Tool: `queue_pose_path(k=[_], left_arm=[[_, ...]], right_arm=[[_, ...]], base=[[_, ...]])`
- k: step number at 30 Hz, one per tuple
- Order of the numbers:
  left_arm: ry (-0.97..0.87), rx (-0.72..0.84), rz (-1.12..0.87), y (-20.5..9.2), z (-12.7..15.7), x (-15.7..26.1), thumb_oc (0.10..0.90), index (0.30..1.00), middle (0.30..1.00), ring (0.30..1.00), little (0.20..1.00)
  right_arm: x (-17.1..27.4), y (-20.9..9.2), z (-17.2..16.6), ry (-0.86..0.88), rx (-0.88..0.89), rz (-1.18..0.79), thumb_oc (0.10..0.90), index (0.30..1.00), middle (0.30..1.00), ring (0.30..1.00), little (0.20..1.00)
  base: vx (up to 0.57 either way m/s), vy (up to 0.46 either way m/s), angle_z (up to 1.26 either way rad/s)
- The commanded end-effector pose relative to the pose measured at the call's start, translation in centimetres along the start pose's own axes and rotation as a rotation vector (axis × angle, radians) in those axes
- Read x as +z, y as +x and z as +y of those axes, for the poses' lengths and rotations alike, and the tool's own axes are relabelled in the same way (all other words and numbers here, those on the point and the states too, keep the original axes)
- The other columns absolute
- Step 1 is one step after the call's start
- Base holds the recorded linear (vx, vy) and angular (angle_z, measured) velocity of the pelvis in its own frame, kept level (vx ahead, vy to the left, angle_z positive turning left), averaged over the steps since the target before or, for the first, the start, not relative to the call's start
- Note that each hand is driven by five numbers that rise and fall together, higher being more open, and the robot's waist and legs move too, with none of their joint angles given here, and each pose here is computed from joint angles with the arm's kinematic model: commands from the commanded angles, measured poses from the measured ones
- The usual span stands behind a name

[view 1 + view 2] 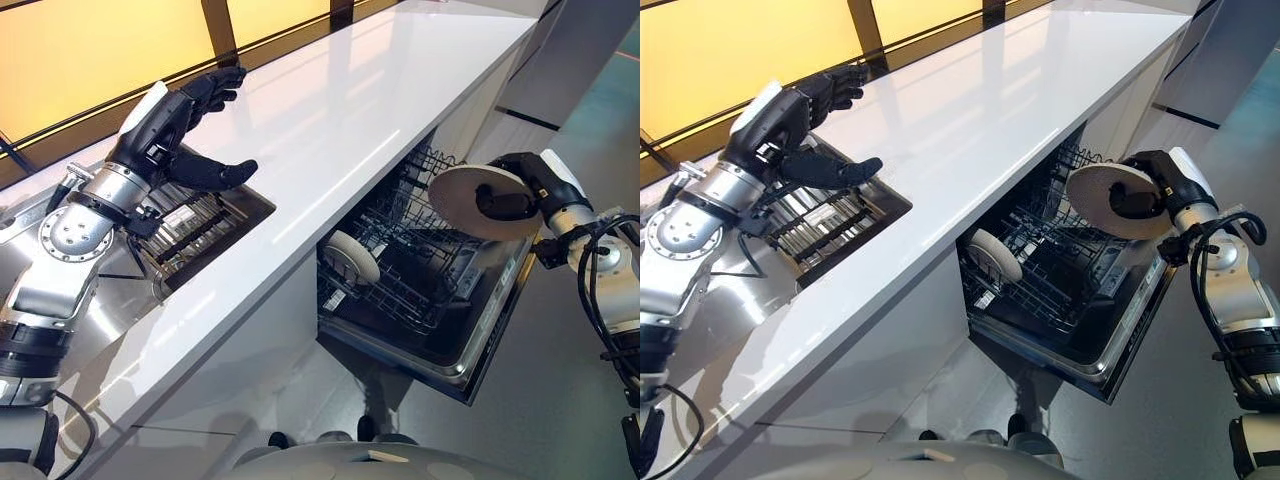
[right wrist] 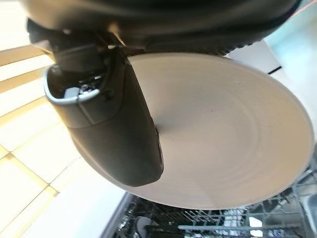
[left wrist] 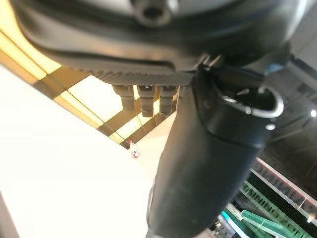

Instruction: Pick up plates and place into dishwasher.

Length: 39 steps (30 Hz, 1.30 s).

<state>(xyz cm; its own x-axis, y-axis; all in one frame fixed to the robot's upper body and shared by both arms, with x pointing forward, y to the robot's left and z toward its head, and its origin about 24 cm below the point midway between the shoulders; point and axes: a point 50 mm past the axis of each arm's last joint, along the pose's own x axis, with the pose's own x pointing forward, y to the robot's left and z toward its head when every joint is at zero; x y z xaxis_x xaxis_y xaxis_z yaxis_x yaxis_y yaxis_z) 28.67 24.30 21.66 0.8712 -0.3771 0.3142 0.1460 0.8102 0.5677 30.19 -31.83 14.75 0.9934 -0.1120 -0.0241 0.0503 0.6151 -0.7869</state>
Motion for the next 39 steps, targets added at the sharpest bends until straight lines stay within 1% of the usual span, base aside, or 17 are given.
queue_pose_path(k=[1, 3, 6, 7, 10, 12, 15, 16, 24, 26, 32, 39], left_arm=[[-0.065, -0.034, -0.187, 1.2, 0.1, 3.6, 0.800, 0.900, 0.900, 0.900, 0.900], [-0.144, -0.092, -0.191, 1.5, -0.9, 3.7, 0.800, 0.900, 0.900, 0.900, 0.900], [-0.212, -0.150, -0.209, 2.0, -2.3, 4.1, 0.800, 0.900, 0.900, 0.900, 0.900], [-0.243, -0.185, -0.224, 2.4, -3.1, 4.4, 0.800, 0.900, 0.900, 0.900, 0.900], [-0.250, -0.228, -0.242, 2.8, -4.2, 4.8, 0.800, 0.900, 0.900, 0.900, 0.900], [-0.267, -0.271, -0.258, 3.3, -5.3, 5.3, 0.800, 0.900, 0.900, 0.900, 0.900], [-0.281, -0.289, -0.270, 3.5, -5.9, 5.6, 0.800, 0.900, 0.900, 0.900, 0.900], [-0.293, -0.300, -0.274, 3.6, -6.3, 5.7, 0.800, 0.900, 0.900, 0.900, 0.900], [-0.311, -0.334, -0.296, 4.1, -7.3, 6.4, 0.800, 0.900, 0.900, 0.900, 0.900], [-0.318, -0.346, -0.306, 4.1, -7.5, 6.7, 0.800, 0.900, 0.900, 0.900, 0.900], [-0.323, -0.360, -0.332, 4.1, -7.7, 7.2, 0.800, 0.900, 0.900, 0.900, 0.900], [-0.320, -0.364, -0.345, 4.1, -7.7, 7.5, 0.800, 0.900, 0.900, 0.900, 0.900]], right_arm=[[3.6, 1.7, -3.7, -0.104, -0.163, -0.104, 0.100, 0.300, 0.300, 0.300, 0.200], [3.0, 2.2, -2.8, -0.110, -0.142, -0.057, 0.100, 0.300, 0.300, 0.300, 0.200], [2.3, 3.3, -1.4, -0.109, -0.120, 0.007, 0.100, 0.300, 0.300, 0.300, 0.200], [1.8, 3.9, -0.5, -0.106, -0.102, 0.051, 0.100, 0.300, 0.300, 0.300, 0.200], [1.2, 4.6, 0.7, -0.098, -0.079, 0.101, 0.100, 0.300, 0.300, 0.300, 0.200], [0.8, 5.3, 2.1, -0.085, -0.055, 0.157, 0.100, 0.300, 0.300, 0.300, 0.200], [0.3, 5.5, 3.0, -0.071, -0.041, 0.202, 0.100, 0.300, 0.300, 0.300, 0.200], [-0.2, 5.6, 3.9, -0.077, -0.032, 0.233, 0.100, 0.300, 0.300, 0.300, 0.200], [-1.4, 5.8, 5.9, -0.071, 0.025, 0.326, 0.100, 0.300, 0.300, 0.300, 0.200], [-1.8, 5.6, 6.9, -0.081, 0.054, 0.345, 0.100, 0.300, 0.300, 0.300, 0.200], [-2.2, 5.4, 8.1, -0.133, 0.099, 0.362, 0.100, 0.300, 0.300, 0.300, 0.200], [-2.3, 5.3, 9.0, -0.092, 0.134, 0.358, 0.100, 0.300, 0.300, 0.300, 0.200]], base=[[0.03, -0.024, 0.11], [0.02, -0.028, 0.09], [0.01, -0.029, 0.18], [-0.01, -0.033, 0.14], [-0.01, -0.026, 0.18], [-0.01, -0.027, 0.19], [-0.01, -0.017, 0.08], [0.00, -0.010, 0.16], [0.01, -0.002, 0.11], [0.00, 0.002, 0.05], [0.00, 0.003, 0.01], [-0.01, 0.001, 0.00]])
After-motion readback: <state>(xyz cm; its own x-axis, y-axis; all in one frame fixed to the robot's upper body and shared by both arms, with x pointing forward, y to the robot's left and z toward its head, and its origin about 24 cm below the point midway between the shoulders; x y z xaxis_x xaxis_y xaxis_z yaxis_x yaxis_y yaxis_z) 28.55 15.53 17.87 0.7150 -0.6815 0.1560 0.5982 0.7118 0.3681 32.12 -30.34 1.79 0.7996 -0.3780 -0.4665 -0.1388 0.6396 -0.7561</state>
